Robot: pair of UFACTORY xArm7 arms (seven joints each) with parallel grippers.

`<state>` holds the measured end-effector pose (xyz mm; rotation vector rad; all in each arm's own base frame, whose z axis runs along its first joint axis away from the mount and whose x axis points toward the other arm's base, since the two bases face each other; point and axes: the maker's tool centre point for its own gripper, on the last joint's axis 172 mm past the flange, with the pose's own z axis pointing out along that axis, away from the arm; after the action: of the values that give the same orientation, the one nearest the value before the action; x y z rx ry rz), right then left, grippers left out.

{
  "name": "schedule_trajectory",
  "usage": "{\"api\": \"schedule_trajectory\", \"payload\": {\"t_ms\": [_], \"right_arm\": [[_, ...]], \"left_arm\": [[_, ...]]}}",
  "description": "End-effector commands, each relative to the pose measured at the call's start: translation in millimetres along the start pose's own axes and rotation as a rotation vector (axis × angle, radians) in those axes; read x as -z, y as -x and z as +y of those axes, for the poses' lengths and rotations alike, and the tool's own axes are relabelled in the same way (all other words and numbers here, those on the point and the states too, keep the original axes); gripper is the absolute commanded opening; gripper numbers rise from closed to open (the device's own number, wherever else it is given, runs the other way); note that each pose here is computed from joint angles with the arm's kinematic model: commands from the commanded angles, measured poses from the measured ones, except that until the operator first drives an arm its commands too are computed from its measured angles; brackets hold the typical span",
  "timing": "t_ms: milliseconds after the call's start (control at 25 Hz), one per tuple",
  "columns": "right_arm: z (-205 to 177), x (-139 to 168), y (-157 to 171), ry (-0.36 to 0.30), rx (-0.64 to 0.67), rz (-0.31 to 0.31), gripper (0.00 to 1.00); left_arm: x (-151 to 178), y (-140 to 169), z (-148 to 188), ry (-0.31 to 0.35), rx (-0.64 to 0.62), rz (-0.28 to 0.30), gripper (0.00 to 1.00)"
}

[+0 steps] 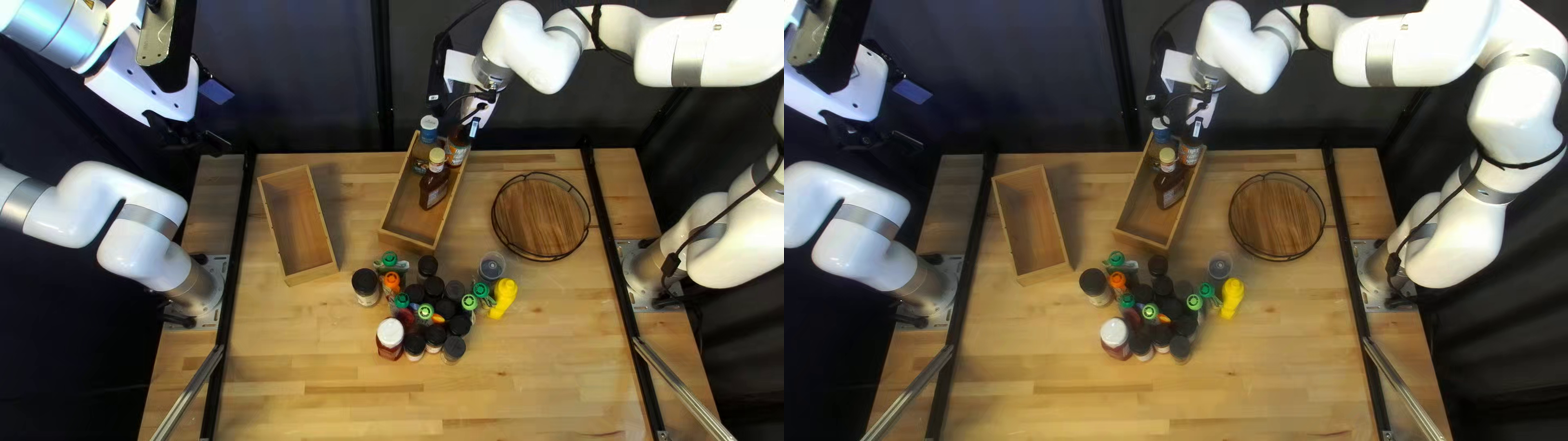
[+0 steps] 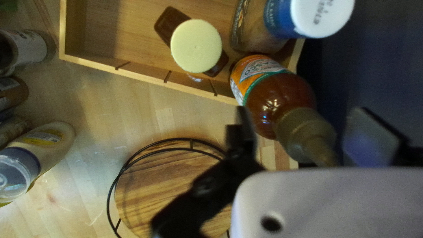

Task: Separate condiments, baby food and spices and place it in 3 different racks/containers

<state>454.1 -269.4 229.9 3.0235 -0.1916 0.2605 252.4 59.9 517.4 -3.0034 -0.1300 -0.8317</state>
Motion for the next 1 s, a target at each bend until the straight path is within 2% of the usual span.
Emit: {"api": "schedule_trajectory", "payload": {"t_ms": [40, 80, 120, 240, 440, 560, 680, 840, 1000], "right_arm": [[-10, 7, -2, 0.001, 0.017, 0.0, 0.89], [-13, 10, -3, 0.002, 0.024, 0.003, 0.98], [-15, 14, -3, 0.003, 0.03, 0.007, 1.0], [-19, 25, -1, 0.006, 0.039, 0.022, 1.0], [-42, 60, 12, 0.009, 0.056, 0.07, 1.0], [-81, 84, 25, -0.017, 0.093, 0.086, 1.0], [-131, 92, 44, -0.067, 0.164, 0.074, 1.0], [-209, 86, 76, -0.105, 0.288, 0.038, 1.0], [-277, 78, 107, -0.087, 0.406, 0.01, 1.0]], "left_arm": [[0, 0, 0, 0.0, 0.0, 0.0, 1.0], [0, 0, 0, 0.0, 0.0, 0.0, 1.0], [0, 0, 0, 0.0, 0.0, 0.0, 1.0], [0, 0, 0, 0.0, 0.0, 0.0, 1.0], [0, 0, 0, 0.0, 0.0, 0.0, 1.0], [0, 0, 0, 0.0, 0.0, 0.0, 1.0], [0, 0, 0, 0.0, 0.0, 0.0, 1.0], [0, 0, 0, 0.0, 0.0, 0.0, 1.0], [0, 0, 0, 0.0, 0.0, 0.0, 1.0]]}}
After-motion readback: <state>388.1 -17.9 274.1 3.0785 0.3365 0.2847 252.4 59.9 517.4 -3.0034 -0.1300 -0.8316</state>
